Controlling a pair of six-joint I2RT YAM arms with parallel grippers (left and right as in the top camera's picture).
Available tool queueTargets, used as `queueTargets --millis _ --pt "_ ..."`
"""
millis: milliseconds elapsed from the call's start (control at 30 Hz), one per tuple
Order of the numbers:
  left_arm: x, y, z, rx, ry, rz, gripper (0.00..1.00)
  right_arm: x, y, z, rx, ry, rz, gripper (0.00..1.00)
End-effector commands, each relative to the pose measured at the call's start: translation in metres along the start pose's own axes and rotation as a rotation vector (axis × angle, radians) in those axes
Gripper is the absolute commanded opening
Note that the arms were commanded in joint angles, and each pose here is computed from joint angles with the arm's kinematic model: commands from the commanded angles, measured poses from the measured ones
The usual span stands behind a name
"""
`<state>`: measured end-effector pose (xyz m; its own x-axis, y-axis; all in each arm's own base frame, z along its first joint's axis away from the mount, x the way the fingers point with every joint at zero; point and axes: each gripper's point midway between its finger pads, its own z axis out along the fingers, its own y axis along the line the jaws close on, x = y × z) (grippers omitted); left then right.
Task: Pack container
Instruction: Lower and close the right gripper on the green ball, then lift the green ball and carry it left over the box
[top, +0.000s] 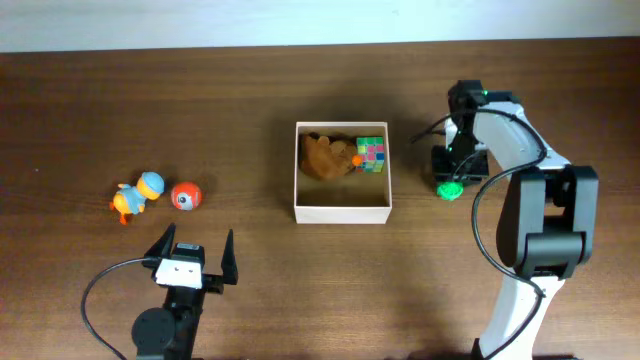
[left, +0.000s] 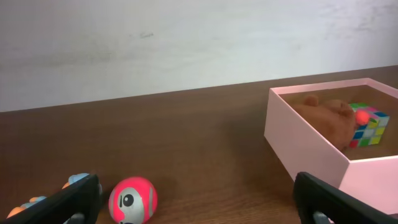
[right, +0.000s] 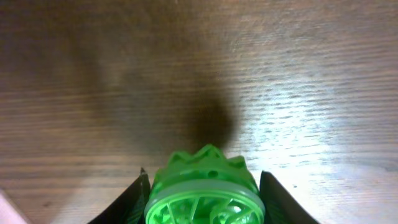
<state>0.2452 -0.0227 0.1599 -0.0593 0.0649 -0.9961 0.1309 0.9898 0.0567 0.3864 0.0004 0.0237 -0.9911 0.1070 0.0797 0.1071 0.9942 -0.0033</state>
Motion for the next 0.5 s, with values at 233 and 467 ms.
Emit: queueTargets --millis 233,467 --pt "0.0 0.001 0.0 -0.005 -0.001 0.019 0.99 -0.031 0.01 -0.064 -0.044 -0.111 -0.006 0.4" --pt "0.0 0.001 0.0 -0.005 -0.001 0.019 0.99 -0.038 0.041 -0.112 -0.141 -0.178 -0.098 0.35"
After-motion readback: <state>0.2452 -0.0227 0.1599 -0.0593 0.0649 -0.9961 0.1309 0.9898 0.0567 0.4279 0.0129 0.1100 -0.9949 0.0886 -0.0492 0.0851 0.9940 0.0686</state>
